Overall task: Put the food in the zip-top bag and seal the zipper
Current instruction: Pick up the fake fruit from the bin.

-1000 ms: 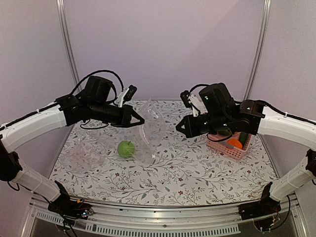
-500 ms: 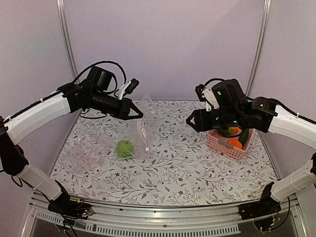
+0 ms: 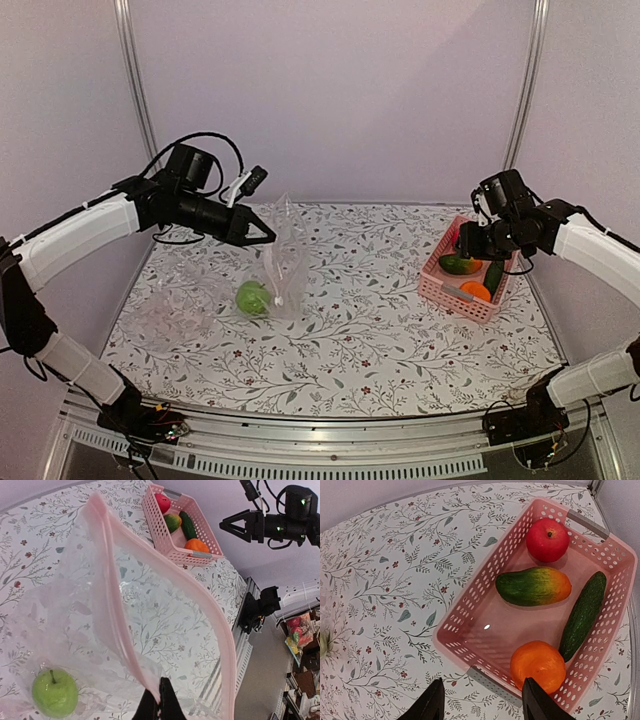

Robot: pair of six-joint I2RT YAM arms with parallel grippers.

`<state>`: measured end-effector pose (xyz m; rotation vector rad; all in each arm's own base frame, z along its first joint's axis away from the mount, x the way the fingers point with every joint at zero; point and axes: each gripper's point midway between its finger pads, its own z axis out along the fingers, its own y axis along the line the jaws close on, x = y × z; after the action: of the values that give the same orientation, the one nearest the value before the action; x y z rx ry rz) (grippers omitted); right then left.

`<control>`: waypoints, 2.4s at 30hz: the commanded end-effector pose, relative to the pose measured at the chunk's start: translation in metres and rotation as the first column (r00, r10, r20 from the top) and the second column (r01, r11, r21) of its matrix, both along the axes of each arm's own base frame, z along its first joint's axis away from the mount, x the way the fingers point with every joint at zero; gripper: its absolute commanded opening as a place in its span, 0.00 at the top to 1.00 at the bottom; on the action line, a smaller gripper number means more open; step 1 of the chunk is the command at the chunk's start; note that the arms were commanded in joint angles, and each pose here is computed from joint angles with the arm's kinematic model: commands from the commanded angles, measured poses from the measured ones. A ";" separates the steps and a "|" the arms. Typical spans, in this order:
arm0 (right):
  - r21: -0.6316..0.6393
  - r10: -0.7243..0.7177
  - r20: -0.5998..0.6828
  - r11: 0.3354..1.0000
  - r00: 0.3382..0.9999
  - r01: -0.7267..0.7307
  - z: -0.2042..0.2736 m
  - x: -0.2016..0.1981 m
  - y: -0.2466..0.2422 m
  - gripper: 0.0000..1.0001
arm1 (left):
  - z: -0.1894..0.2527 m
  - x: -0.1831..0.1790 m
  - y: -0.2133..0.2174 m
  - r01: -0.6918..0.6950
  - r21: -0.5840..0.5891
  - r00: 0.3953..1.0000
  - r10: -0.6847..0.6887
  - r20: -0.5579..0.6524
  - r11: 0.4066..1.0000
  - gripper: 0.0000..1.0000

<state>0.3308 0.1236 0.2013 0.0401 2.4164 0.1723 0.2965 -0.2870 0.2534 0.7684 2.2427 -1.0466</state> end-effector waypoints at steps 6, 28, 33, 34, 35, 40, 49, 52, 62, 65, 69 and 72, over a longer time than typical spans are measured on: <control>-0.053 -0.077 -0.252 0.996 0.965 0.066 -0.079 0.010 -0.051 0.46 | 0.012 0.000 0.008 -0.019 -0.015 0.998 0.020 0.054 1.000 1.00; -0.062 -0.096 -0.435 0.995 0.895 0.076 -0.141 -0.002 -0.073 0.15 | 0.005 0.002 0.006 -0.020 -0.018 1.000 0.021 0.017 1.000 1.00; -0.034 -0.078 -0.452 0.997 0.889 0.070 -0.152 0.000 -0.067 0.12 | 0.002 0.002 0.004 -0.015 -0.016 1.000 0.016 0.008 1.000 1.00; -0.032 -0.078 -0.454 0.997 0.887 0.072 -0.153 0.000 -0.066 0.12 | 0.001 0.003 0.004 -0.016 -0.016 1.000 0.016 0.006 1.000 1.00; -0.029 -0.077 -0.453 0.997 0.888 0.072 -0.154 0.002 -0.065 0.12 | 0.001 0.003 0.004 -0.015 -0.016 1.000 0.015 0.004 1.000 1.00; -0.034 -0.087 -0.462 0.996 0.883 0.081 -0.163 0.004 -0.066 0.11 | -0.002 0.004 0.004 -0.015 -0.012 1.000 0.015 -0.001 1.000 1.00; -0.043 -0.100 -0.467 0.995 0.878 0.090 -0.173 0.007 -0.064 0.10 | -0.002 0.004 0.004 -0.013 -0.013 1.000 0.013 -0.002 1.000 1.00; -0.045 -0.096 -0.468 0.995 0.878 0.085 -0.175 0.008 -0.060 0.10 | -0.001 0.003 0.004 -0.012 -0.014 1.000 0.012 -0.001 1.000 1.00; -0.077 -0.131 -0.428 0.991 0.894 0.109 -0.163 0.013 -0.064 0.22 | 0.000 0.003 0.005 -0.013 -0.012 1.000 0.013 0.001 1.000 1.00; -0.080 -0.137 -0.414 0.990 0.900 0.114 -0.154 0.014 -0.066 0.23 | 0.000 0.003 0.005 -0.013 -0.013 1.000 0.013 0.002 1.000 1.00; -0.086 -0.141 -0.390 0.989 0.910 0.117 -0.140 0.016 -0.068 0.24 | 0.000 0.003 0.005 -0.014 -0.014 1.000 0.014 0.002 1.000 1.00; -0.061 -0.124 -0.355 0.992 0.926 0.110 -0.121 0.018 -0.065 0.24 | 0.000 0.003 0.005 -0.015 -0.012 1.000 0.015 0.002 1.000 1.00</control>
<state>0.3414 0.0565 0.0463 0.2215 2.8481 0.0453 0.2968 -0.2858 0.2565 0.7589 2.2252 -1.0531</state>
